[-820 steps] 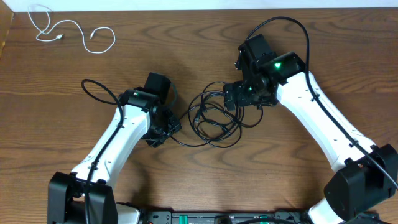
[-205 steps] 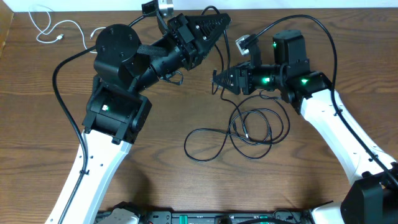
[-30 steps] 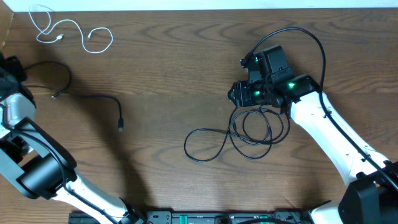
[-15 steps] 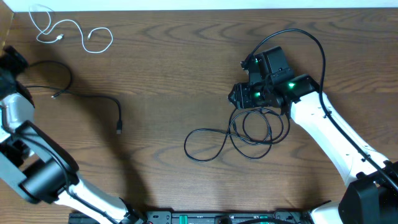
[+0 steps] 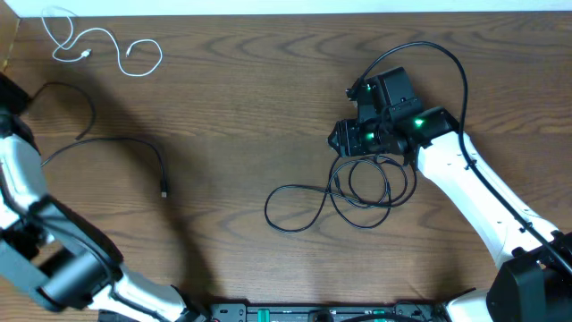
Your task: Untangle cables
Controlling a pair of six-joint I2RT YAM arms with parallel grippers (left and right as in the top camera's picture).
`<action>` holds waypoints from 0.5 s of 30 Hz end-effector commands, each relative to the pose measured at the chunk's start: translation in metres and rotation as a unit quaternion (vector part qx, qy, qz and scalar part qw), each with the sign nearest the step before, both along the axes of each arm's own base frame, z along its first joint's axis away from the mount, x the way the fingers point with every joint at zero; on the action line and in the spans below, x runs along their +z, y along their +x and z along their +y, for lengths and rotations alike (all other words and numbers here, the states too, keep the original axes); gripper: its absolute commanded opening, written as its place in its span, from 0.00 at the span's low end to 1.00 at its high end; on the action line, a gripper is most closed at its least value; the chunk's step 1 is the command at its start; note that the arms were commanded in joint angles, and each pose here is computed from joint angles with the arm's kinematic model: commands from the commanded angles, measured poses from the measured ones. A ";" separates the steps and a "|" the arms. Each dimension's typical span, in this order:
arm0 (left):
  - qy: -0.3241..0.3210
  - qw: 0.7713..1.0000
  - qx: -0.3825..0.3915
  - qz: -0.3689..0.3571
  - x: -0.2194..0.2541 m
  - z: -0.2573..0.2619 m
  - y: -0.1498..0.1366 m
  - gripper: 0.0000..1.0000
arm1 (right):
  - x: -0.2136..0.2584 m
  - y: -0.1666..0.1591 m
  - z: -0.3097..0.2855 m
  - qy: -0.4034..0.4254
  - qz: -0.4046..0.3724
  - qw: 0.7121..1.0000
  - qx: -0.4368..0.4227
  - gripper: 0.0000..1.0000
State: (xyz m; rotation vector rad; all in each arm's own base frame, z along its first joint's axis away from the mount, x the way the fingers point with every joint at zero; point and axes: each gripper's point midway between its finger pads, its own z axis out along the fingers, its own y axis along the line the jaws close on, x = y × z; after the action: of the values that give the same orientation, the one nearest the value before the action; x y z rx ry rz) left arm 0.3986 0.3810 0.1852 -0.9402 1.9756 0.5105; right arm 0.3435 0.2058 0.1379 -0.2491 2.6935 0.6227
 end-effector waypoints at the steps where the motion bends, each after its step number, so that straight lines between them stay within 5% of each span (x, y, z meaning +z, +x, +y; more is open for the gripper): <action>1: -0.068 0.996 -0.015 0.054 -0.063 -0.011 -0.004 0.93 | -0.002 -0.002 0.001 -0.004 0.007 1.000 0.000 0.54; 7: -0.150 0.982 -0.107 0.030 -0.098 -0.045 0.023 0.91 | -0.005 -0.007 -0.001 -0.014 0.012 1.000 0.012 0.54; 15: -0.141 0.970 -0.197 0.006 -0.094 -0.085 0.065 0.86 | -0.003 -0.005 0.000 -0.011 0.007 1.000 0.012 0.55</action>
State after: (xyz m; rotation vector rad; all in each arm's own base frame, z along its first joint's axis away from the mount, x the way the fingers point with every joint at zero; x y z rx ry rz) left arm 0.4414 0.3248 0.0933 -0.8074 2.1870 0.0913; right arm 0.3368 0.2028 0.1340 -0.2519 2.7280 0.6110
